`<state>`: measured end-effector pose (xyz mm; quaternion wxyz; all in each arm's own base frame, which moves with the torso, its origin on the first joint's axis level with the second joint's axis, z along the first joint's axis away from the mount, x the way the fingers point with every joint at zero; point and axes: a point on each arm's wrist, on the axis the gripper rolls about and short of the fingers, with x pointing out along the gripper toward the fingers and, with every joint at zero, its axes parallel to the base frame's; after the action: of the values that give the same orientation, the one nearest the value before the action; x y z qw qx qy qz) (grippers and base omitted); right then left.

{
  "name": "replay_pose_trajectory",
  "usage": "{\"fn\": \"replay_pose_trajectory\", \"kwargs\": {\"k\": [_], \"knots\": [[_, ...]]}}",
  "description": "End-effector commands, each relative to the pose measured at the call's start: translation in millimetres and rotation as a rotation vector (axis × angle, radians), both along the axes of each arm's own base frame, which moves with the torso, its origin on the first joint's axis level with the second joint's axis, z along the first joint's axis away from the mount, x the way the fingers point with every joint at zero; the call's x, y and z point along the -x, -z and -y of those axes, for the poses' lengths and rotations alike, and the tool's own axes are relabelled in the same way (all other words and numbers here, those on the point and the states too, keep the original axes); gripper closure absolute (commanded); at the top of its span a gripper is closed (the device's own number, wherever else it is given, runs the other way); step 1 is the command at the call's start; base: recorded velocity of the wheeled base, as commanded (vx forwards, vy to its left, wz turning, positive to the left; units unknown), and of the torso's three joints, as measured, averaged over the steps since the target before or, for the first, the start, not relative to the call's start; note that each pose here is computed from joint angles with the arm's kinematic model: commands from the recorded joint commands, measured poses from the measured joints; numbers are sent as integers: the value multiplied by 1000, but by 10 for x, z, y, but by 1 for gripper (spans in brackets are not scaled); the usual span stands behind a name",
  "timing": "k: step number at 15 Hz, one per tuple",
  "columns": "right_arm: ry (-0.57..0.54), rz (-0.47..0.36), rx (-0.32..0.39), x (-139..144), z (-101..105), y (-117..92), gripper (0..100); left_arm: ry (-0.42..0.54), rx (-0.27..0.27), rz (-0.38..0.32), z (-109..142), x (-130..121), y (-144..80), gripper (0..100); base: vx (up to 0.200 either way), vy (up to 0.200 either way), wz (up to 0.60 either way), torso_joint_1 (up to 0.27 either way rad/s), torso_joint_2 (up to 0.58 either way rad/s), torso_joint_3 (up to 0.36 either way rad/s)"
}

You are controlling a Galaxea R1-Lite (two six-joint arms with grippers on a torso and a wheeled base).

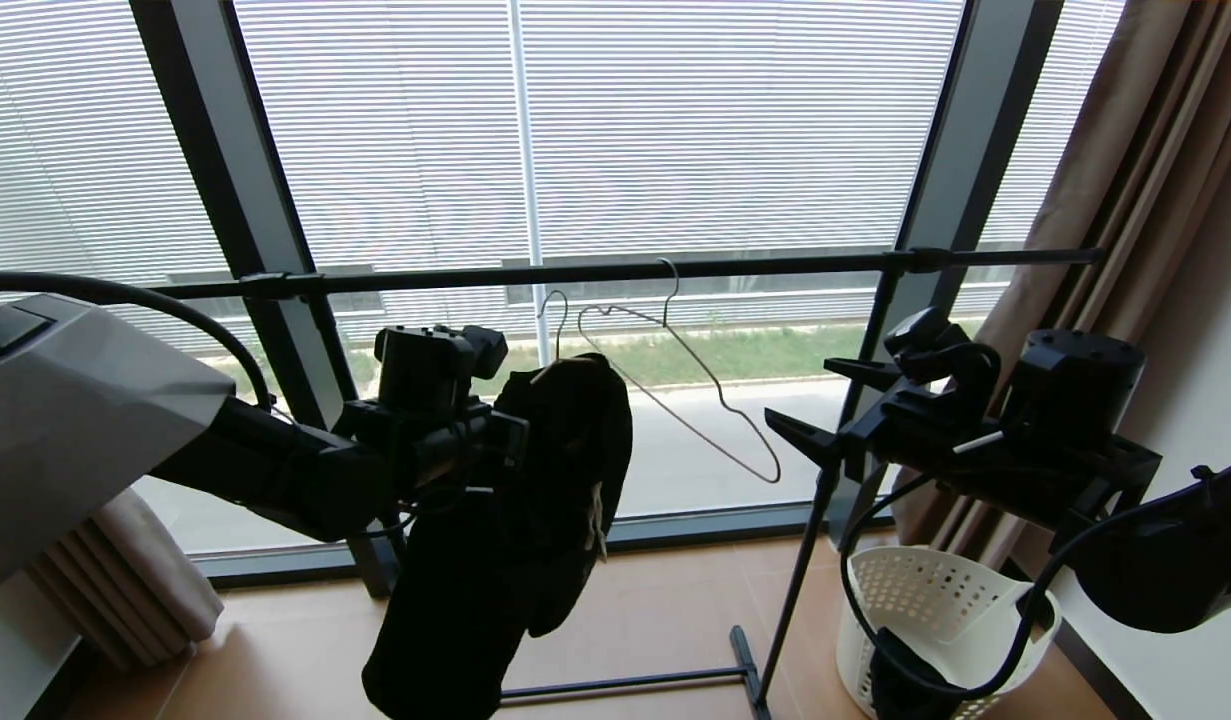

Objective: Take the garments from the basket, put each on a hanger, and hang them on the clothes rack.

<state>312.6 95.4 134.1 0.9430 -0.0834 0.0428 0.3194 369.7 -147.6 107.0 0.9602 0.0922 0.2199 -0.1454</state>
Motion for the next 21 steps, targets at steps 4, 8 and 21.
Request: {"fn": "replay_pose_trajectory", "kwargs": {"k": [4, 8, 21], "knots": [[0, -4, 1, -11, -4, 16, 0, -27, -6, 11, 54, -241, 124, 100, 0, 0, 0, 0, 0, 0], [-3, -15, 5, -21, -22, 51, 0, -37, 10, 46, 43, -318, 43, 100, 0, 0, 0, 0, 0, 0], [-4, -19, 9, -19, -26, 74, 0, -11, 57, 160, 180, -374, -320, 100, 0, 0, 0, 0, 0, 0]]}}
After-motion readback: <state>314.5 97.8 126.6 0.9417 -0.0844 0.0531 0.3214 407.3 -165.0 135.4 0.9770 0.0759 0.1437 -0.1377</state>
